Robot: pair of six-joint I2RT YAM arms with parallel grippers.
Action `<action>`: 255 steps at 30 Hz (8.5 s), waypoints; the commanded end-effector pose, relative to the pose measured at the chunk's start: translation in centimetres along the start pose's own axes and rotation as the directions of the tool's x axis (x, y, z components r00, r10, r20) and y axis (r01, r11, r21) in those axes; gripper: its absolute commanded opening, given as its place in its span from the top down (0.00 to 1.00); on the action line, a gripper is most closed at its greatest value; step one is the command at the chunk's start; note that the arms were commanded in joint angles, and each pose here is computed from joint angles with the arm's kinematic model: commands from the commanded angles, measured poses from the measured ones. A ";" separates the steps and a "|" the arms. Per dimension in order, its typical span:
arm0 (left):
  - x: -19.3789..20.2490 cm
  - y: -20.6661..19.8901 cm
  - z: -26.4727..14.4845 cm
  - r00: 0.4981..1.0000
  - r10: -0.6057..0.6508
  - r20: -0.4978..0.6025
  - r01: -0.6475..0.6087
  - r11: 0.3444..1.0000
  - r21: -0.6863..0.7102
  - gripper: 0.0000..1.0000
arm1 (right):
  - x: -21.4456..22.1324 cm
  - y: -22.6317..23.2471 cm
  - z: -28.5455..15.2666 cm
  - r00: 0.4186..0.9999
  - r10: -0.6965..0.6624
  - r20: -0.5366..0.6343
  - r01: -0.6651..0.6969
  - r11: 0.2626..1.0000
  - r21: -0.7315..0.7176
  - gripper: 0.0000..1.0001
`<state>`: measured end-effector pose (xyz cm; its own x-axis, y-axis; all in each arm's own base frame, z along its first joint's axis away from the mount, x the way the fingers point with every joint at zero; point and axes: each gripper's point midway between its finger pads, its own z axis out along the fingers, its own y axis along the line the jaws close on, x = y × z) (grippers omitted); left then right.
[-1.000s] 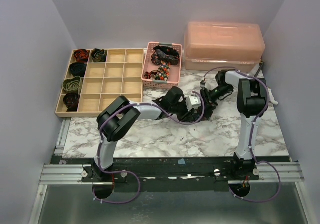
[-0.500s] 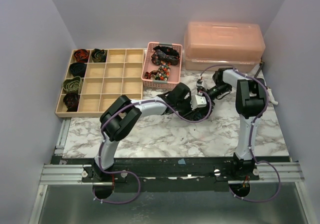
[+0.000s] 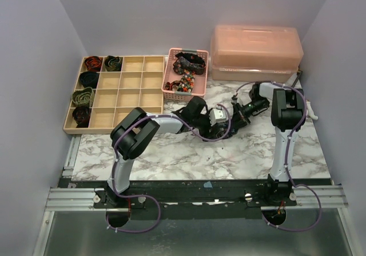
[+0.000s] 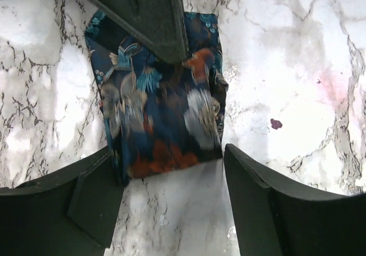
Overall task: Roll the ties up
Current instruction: Roll the tie at the center of the board, then pick up the tie at the center of the board.
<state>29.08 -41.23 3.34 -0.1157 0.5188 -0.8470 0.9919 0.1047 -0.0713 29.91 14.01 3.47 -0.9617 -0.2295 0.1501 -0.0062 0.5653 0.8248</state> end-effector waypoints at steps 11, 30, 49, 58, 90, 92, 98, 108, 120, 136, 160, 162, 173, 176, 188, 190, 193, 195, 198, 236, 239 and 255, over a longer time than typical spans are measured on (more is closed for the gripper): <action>-4.5 -0.7 2.0 0.975 -0.082 0.209 0.076 0.996 0.038 0.30 | -1.5 -7.7 0.3 0.998 -0.054 -0.018 0.057 0.980 0.189 1.00; 5.6 -4.1 2.3 0.985 -0.071 -0.157 0.086 0.993 0.086 0.85 | 1.0 2.7 -1.6 0.990 -0.140 0.022 0.140 0.990 -0.017 0.75; 6.5 -4.6 0.1 0.976 -0.183 -0.119 0.204 0.959 0.197 0.95 | -1.0 5.4 -4.1 0.981 -0.145 0.132 0.160 0.981 -0.113 0.63; 5.5 -4.6 0.2 0.985 -0.151 -0.082 0.166 0.961 0.221 0.95 | -1.5 -0.5 0.0 0.995 -0.084 0.058 0.078 0.993 0.094 0.90; 5.0 0.3 -3.7 0.987 -0.104 -0.121 0.082 0.981 -0.176 0.78 | 2.1 -12.3 0.0 0.985 -0.088 -0.146 0.157 0.801 0.578 0.96; 5.9 0.4 -3.6 0.980 -0.116 -0.163 0.085 0.979 -0.184 0.83 | 1.9 -11.7 0.0 0.985 -0.100 -0.140 0.162 0.814 0.558 0.96; 7.5 -1.4 -3.3 0.972 -0.113 -0.207 0.093 0.990 -0.104 0.93 | -0.9 -3.2 -0.5 0.979 -0.205 -0.008 0.198 0.930 0.311 0.72; 9.1 -3.5 -2.8 0.975 -0.138 -0.174 0.151 0.987 0.062 0.97 | -6.8 3.1 -0.3 0.962 -0.225 0.155 0.214 0.973 0.082 0.68; 9.5 -2.4 -2.8 0.969 -0.199 -0.149 0.210 0.975 0.066 0.98 | -4.3 1.5 4.6 0.974 -0.227 -0.013 0.226 0.960 0.164 0.96; 5.5 -1.3 -3.8 0.969 -0.249 0.007 0.248 0.967 0.059 0.92 | -3.2 -4.6 6.4 0.977 -0.168 -0.128 0.207 0.888 0.411 0.96; 6.1 -2.5 -4.2 0.992 -0.087 -0.090 0.077 0.991 -0.105 0.96 | 0.2 -8.2 5.2 0.969 -0.129 -0.209 0.225 0.809 0.543 0.99; 7.9 -2.8 -3.4 0.982 -0.098 -0.160 0.085 0.993 -0.085 0.97 | 0.0 -7.9 5.2 0.969 -0.138 -0.204 0.228 0.814 0.534 0.99; 11.9 -3.2 -2.6 0.957 -0.106 -0.271 0.093 0.994 -0.058 1.00 | -2.7 2.2 -0.4 0.986 -0.156 0.067 0.139 0.970 0.201 0.57; 12.2 -3.3 -2.4 0.956 -0.101 -0.276 0.092 0.995 -0.047 1.00 | -0.9 2.6 -0.5 0.991 -0.114 0.074 0.104 0.987 0.125 0.44; 12.2 -3.8 -2.4 0.955 -0.101 -0.277 0.100 0.995 -0.020 1.00 | -0.5 0.4 2.3 0.985 0.001 0.171 -0.009 0.999 0.048 0.00; 12.1 -3.9 -2.4 0.956 -0.099 -0.275 0.099 0.995 -0.016 1.00 | -1.0 0.5 2.9 0.979 0.019 0.202 -0.022 1.000 0.015 0.00; 12.1 -3.8 -2.4 0.957 -0.099 -0.274 0.098 0.995 -0.018 1.00 | -2.0 1.0 3.6 0.972 0.006 0.234 -0.002 1.000 -0.018 0.00; 12.1 -3.8 -2.3 0.956 -0.100 -0.274 0.099 0.995 -0.015 1.00 | -2.4 1.8 3.9 0.971 -0.001 0.240 0.015 0.998 -0.058 0.02; 12.1 -3.9 -2.3 0.955 -0.100 -0.278 0.100 0.995 -0.013 1.00 | -2.2 3.5 4.1 0.975 -0.010 0.223 0.040 0.990 -0.134 0.08; 0.1 -2.4 -4.8 0.995 0.040 0.093 -0.036 0.998 -0.045 0.02 | 0.2 4.7 3.8 0.969 -0.169 0.180 0.196 0.970 -0.143 1.00; -0.6 -2.6 -5.2 0.993 0.061 0.103 -0.057 0.997 -0.046 0.02 | 0.3 4.8 3.7 0.962 -0.204 0.182 0.229 0.965 -0.130 1.00; 4.5 -4.7 -2.6 0.995 0.040 -0.091 -0.039 0.999 0.003 0.56 | 0.7 8.3 3.5 0.928 -0.316 0.195 0.343 0.931 -0.127 1.00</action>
<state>25.32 -38.60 2.65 -0.0518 0.5538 -0.8310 0.9960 0.0892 -0.0026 27.41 21.19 7.09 -0.9595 -0.2380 -0.1505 -0.2323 0.3666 0.9009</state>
